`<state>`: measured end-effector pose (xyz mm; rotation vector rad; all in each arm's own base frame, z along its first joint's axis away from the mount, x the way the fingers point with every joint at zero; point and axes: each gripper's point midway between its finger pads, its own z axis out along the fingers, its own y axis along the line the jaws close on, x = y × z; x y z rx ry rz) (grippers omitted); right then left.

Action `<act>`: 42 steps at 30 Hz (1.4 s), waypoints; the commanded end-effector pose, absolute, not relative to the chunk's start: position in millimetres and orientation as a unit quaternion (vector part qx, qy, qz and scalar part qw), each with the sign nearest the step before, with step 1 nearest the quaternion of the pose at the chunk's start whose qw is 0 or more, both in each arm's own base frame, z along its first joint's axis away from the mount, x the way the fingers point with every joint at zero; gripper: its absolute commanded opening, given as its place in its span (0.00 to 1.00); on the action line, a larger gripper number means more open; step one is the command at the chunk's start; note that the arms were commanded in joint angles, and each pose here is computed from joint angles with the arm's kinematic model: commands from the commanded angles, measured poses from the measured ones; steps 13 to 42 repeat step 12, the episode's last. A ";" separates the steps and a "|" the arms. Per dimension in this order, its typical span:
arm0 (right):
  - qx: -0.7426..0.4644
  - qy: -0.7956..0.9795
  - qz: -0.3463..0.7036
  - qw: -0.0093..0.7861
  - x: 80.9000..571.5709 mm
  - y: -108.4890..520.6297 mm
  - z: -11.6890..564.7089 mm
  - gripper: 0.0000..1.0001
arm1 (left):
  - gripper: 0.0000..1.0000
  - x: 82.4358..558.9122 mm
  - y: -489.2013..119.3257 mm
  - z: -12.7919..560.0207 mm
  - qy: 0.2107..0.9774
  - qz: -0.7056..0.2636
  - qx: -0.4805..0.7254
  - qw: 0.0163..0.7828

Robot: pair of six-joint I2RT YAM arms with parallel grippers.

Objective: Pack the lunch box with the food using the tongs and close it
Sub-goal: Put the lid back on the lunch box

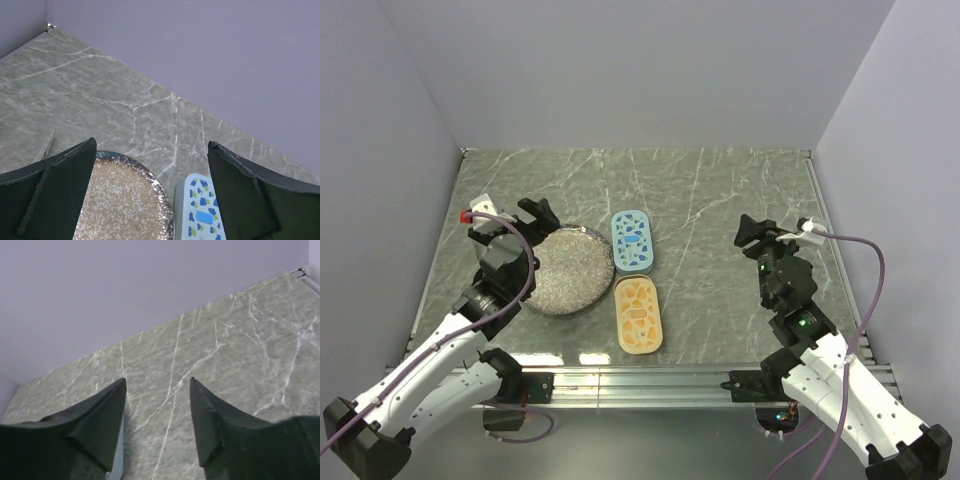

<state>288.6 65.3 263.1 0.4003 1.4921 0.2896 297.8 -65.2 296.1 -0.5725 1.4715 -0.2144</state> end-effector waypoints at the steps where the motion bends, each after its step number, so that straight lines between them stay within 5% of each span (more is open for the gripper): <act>1: 0.163 0.659 0.145 0.720 290.4 69.4 287.7 0.66 | 0.99 301.7 -73.7 301.9 0.673 -0.101 -0.215 0.701; 11: 0.162 0.655 0.145 0.723 289.3 67.7 289.4 0.75 | 1.00 288.9 -61.6 310.7 0.658 -0.104 -0.226 0.711; 42: 0.161 0.657 0.143 0.722 289.5 67.7 288.3 0.75 | 1.00 288.1 -61.1 310.9 0.657 -0.105 -0.227 0.711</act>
